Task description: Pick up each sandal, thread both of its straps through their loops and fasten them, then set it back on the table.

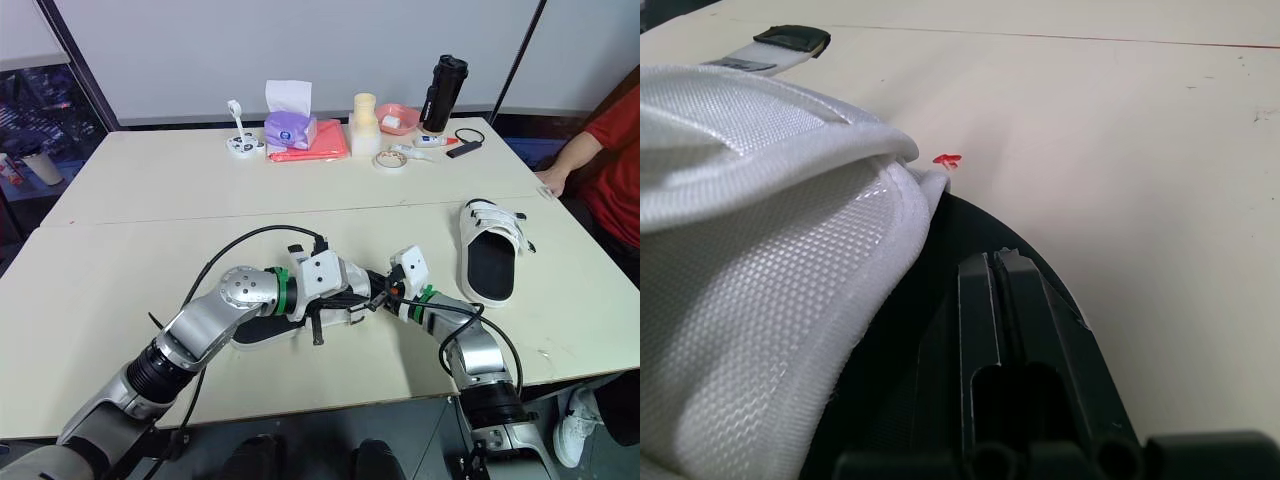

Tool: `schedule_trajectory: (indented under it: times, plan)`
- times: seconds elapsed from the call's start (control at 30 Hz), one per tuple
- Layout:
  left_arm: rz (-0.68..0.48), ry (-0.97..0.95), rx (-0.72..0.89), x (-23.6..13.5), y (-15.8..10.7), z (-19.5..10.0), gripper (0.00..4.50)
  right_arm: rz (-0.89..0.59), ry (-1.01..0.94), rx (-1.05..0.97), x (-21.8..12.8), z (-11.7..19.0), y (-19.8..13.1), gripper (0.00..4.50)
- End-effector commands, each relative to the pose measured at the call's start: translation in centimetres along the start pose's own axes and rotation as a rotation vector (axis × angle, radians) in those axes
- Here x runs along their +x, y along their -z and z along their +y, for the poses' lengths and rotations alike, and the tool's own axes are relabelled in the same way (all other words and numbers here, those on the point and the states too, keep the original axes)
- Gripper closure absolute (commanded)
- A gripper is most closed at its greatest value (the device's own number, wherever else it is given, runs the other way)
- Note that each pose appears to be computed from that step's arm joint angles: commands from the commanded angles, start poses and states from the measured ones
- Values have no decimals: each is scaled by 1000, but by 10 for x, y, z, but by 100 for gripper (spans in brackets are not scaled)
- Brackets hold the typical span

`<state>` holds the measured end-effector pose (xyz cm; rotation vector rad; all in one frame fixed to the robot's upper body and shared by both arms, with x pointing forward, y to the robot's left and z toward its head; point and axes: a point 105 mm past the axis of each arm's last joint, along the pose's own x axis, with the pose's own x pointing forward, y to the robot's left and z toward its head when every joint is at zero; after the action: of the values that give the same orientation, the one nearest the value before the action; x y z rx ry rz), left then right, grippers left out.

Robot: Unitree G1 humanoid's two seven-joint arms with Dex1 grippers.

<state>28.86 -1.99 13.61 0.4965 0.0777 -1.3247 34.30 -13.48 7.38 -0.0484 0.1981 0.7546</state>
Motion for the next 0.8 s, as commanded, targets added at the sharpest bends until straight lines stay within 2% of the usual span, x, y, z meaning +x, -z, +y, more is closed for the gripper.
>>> schedule_trajectory:
  times: [0.03,0.07,0.27,0.4,0.5,0.8]
  plan:
    - [-28,-9,-52,-4,-7,5,393,189,28,94,-5,4,58,450]
    - [-42,-10,-70,-6,-10,6,370,189,29,95,-5,4,58,450]
    - [-138,-13,-208,-32,-23,8,94,191,30,96,-6,3,59,450]
    - [-157,90,-326,-56,-23,-11,94,196,25,96,-6,3,60,450]
    - [-121,175,-385,-64,-17,-28,94,198,18,96,-4,4,60,450]
    - [0,155,-442,-43,10,-27,94,202,8,92,-3,5,60,450]
